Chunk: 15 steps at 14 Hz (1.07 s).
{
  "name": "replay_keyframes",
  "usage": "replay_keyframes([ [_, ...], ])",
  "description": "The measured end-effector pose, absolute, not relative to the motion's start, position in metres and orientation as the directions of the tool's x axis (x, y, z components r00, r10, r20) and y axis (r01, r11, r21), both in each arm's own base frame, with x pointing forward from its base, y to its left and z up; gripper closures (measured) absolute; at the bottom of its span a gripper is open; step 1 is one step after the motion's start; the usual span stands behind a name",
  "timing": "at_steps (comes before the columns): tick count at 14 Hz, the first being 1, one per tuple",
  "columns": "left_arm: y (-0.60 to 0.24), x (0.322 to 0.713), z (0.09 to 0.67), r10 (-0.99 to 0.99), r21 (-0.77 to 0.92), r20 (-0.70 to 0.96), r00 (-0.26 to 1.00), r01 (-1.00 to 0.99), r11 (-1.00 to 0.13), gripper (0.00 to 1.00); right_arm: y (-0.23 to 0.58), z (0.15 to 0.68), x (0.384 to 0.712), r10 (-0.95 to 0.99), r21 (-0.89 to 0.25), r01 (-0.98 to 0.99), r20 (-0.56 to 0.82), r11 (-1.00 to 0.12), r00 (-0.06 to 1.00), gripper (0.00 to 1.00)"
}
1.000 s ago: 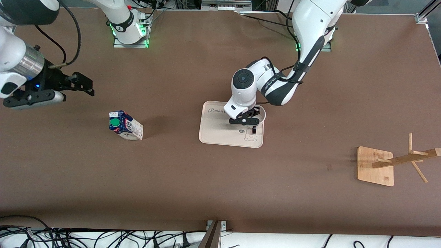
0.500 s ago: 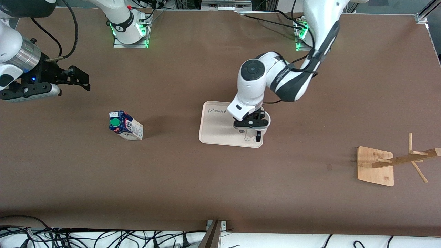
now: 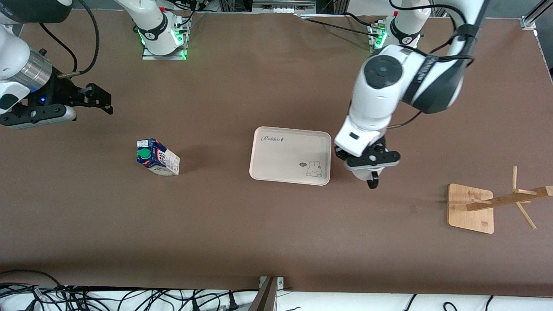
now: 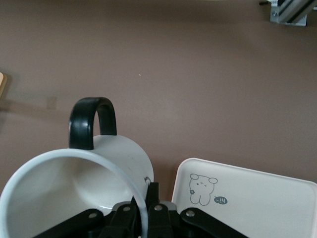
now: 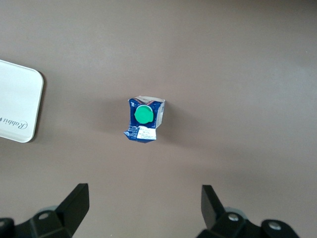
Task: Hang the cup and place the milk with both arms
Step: 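Lift the white mug with the left gripper toward the wooden stand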
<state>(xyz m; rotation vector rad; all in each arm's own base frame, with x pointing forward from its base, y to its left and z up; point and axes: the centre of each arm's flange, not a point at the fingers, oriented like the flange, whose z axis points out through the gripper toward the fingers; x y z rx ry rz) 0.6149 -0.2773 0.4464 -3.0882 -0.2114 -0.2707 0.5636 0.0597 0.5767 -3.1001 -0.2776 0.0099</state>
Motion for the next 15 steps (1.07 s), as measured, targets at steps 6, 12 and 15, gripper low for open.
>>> replay_keyframes([
  [6,-0.168,0.639,0.495,0.086,-0.020,0.171,0.982,0.091,-0.996,0.95,0.066,0.586,0.564,0.198,0.002,0.198,0.016,-0.980,0.980,0.00],
  [12,-0.079,0.651,0.521,0.012,-0.052,0.130,0.991,0.019,-0.998,0.95,0.065,0.592,0.566,0.196,0.008,0.195,0.032,-0.981,0.980,0.00],
  [15,-0.023,0.655,0.520,0.007,0.017,0.113,0.994,0.005,-1.000,0.95,0.062,0.595,0.567,0.194,0.020,0.194,0.037,-0.981,0.980,0.00],
])
